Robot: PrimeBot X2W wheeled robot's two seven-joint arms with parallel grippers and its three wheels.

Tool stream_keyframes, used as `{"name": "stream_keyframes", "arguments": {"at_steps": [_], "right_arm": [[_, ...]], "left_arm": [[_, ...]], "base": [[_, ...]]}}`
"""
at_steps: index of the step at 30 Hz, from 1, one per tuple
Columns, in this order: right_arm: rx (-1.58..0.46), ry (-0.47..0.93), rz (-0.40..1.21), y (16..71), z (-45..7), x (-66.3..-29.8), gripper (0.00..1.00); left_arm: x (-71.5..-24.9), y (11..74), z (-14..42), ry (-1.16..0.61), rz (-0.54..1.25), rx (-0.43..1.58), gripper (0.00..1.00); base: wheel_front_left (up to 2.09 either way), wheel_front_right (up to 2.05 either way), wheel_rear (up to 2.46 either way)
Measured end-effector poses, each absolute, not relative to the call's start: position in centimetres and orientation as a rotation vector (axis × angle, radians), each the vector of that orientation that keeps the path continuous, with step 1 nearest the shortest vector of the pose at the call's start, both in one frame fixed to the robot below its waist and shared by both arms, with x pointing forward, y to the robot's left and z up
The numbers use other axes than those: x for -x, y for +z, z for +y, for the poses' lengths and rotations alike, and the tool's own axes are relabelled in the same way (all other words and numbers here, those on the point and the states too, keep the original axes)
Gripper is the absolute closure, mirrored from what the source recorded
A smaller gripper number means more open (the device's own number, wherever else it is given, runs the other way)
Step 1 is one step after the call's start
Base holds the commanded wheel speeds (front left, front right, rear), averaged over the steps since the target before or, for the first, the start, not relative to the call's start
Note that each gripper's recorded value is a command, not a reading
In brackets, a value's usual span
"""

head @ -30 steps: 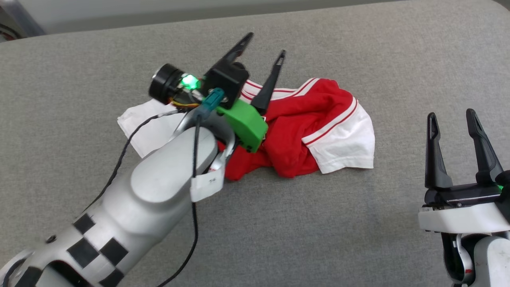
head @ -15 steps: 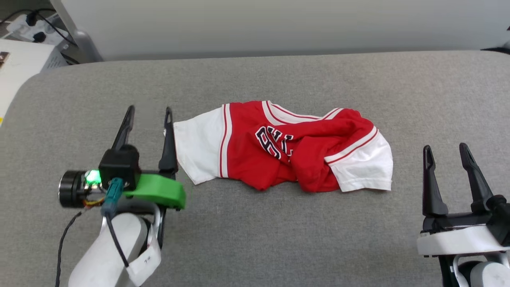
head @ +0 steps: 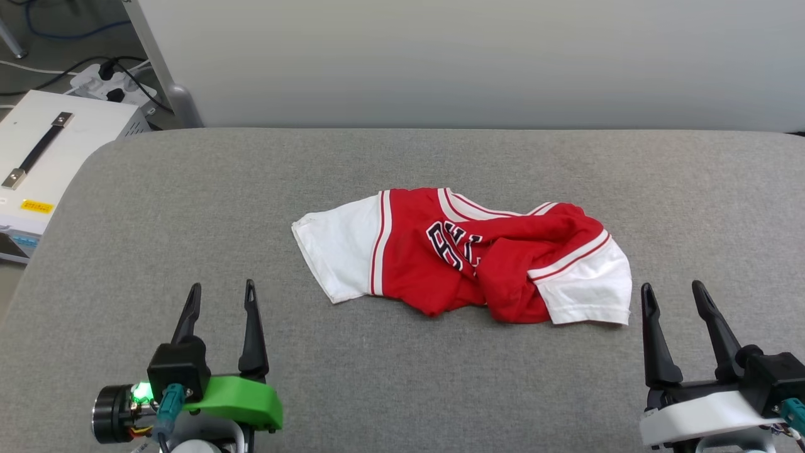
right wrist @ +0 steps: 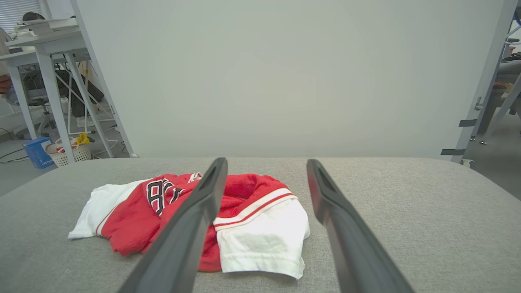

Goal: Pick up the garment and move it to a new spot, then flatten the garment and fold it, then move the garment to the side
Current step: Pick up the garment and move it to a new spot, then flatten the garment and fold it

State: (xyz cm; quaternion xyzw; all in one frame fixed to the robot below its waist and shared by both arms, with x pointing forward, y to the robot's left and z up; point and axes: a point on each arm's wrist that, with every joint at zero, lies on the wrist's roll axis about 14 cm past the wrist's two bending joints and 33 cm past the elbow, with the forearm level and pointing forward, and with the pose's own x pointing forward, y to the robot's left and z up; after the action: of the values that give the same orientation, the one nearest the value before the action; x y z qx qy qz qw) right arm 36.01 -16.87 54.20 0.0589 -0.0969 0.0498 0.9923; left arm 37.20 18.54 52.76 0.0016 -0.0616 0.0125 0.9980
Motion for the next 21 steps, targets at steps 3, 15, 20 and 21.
{"name": "stream_keyframes", "arguments": {"at_steps": [3, 15, 20, 21], "right_arm": [[-0.121, 0.104, -0.182, 53.8, -16.7, -35.5, 0.0], [-0.133, 0.115, -0.14, 52.5, -16.3, -34.6, 0.0], [-0.134, 0.113, -0.131, 52.3, -16.3, -34.5, 0.0], [-0.134, 0.112, -0.13, 52.2, -16.4, -34.5, 0.0]], "left_arm": [[-36.4, 52.5, 18.8, 0.034, -0.121, 0.001, 0.0], [-34.7, 51.8, 18.9, 0.038, -0.109, 0.009, 0.0], [-34.5, 51.6, 19.2, 0.044, -0.105, 0.01, 0.0], [-34.5, 51.5, 19.3, 0.043, -0.104, 0.01, 0.0]], "base": [[0.0, 0.0, 0.0], [0.0, 0.0, 0.0], [0.0, 0.0, 0.0], [0.0, 0.0, 0.0]]}}
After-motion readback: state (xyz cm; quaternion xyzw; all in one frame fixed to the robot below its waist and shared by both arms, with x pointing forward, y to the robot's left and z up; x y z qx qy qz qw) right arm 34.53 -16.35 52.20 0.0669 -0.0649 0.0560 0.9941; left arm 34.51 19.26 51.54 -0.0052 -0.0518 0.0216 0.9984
